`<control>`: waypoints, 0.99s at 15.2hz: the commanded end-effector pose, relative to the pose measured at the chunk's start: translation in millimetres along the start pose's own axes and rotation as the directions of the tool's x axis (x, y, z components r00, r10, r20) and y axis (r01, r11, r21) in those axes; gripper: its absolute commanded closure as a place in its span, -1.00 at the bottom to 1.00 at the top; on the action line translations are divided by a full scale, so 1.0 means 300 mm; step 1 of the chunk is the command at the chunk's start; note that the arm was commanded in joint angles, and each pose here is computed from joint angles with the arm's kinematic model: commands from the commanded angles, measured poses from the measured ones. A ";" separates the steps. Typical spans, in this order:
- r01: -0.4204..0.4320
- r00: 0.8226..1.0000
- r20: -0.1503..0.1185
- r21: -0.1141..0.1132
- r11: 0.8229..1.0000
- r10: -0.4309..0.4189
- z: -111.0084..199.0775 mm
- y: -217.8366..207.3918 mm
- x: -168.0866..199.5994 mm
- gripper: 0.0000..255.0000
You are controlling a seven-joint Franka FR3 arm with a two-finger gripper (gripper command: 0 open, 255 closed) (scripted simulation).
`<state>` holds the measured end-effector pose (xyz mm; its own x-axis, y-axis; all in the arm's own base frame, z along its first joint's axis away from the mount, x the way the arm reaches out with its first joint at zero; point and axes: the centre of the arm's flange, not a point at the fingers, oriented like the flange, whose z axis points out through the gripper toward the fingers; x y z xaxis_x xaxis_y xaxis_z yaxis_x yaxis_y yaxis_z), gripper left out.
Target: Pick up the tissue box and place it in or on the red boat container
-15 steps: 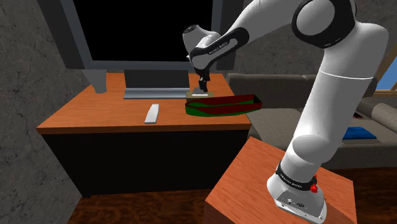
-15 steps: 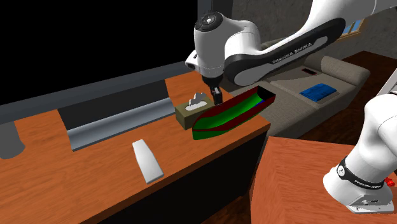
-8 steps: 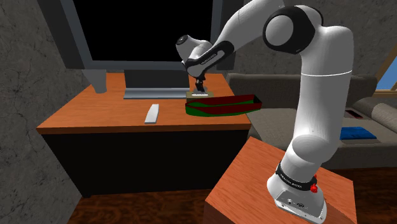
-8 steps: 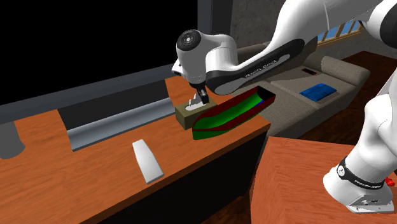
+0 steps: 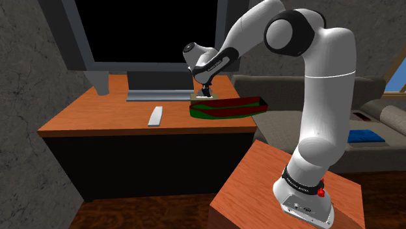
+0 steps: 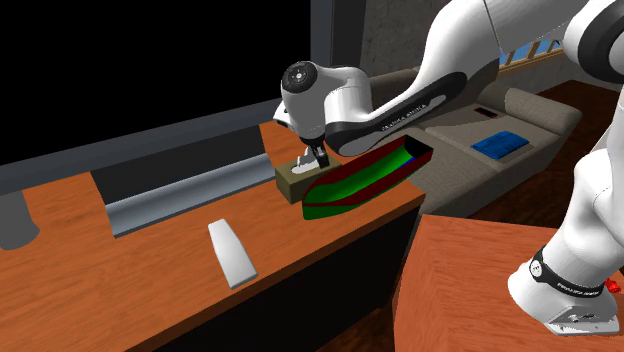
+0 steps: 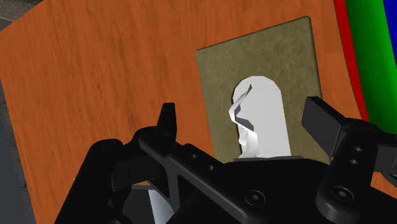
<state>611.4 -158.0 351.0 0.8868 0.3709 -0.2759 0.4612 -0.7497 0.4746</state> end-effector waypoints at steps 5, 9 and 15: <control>0.000 1.000 0.000 0.000 1.000 0.000 0.004 0.001 0.001 -1.00; 0.000 1.000 0.000 0.000 1.000 0.000 0.004 0.001 0.001 1.00; 0.000 1.000 0.000 0.000 1.000 0.000 0.004 0.001 0.001 1.00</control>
<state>611.7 -160.5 353.0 0.8882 0.3693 -0.2733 0.4586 -0.7489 0.4784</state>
